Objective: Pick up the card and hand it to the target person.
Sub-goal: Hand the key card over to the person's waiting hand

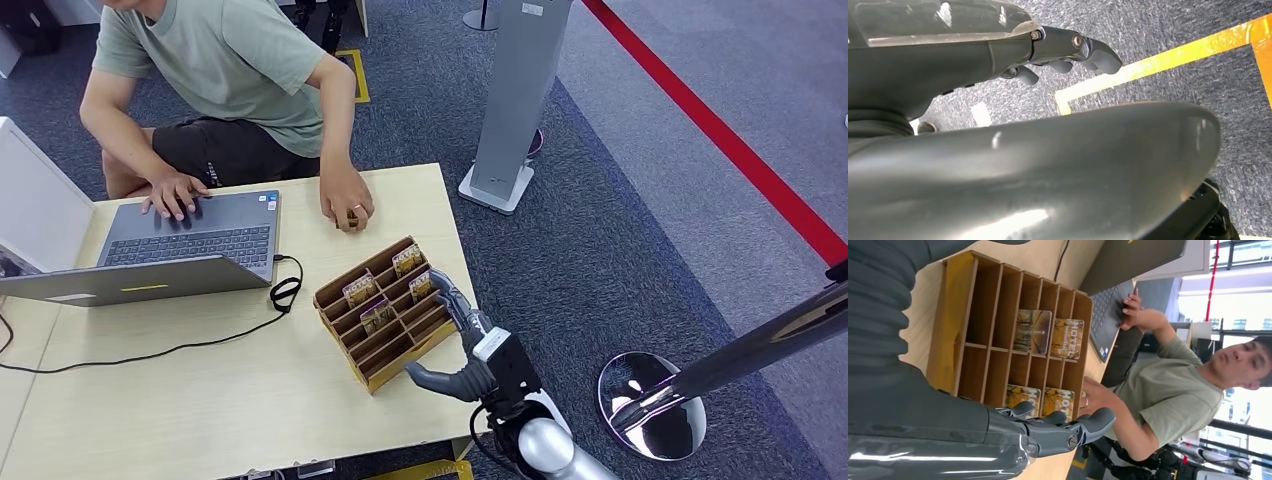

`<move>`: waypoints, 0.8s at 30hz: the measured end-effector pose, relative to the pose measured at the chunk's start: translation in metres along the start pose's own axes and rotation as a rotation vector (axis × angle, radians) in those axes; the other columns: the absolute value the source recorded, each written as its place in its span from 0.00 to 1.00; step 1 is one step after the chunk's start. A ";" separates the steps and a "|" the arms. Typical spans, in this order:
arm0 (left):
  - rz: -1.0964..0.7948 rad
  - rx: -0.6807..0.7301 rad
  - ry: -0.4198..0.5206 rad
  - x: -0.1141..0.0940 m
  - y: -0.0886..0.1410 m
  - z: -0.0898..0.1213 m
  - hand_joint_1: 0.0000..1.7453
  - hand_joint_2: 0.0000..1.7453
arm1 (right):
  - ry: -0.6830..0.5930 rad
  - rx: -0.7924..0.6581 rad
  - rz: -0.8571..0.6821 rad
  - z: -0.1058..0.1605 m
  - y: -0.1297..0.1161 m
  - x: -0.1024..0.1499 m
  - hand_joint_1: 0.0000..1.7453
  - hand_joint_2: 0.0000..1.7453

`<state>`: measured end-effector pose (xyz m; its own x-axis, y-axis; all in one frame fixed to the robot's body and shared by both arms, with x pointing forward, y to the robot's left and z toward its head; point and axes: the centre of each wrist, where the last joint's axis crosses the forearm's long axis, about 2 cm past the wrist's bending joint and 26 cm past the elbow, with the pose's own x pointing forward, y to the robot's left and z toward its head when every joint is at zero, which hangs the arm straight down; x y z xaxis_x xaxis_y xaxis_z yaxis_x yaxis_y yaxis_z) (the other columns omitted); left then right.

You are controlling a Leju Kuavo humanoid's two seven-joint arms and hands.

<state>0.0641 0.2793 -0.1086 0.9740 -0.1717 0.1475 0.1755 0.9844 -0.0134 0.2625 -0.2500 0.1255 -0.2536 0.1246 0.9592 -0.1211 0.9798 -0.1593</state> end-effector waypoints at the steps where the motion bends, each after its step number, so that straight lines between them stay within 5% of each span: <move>1: 0.001 0.000 0.000 0.000 0.000 0.000 0.00 0.00 | 0.006 -0.006 0.004 0.002 0.000 -0.001 0.00 1.00; 24: 0.005 0.001 0.002 0.000 0.000 0.000 0.00 0.00 | 0.052 -0.042 0.037 0.013 0.000 -0.012 0.00 1.00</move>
<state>0.0643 0.2793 -0.1086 0.9752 -0.1670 0.1454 0.1707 0.9852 -0.0129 0.2534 -0.2535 0.1111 -0.2072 0.1674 0.9639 -0.0720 0.9800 -0.1857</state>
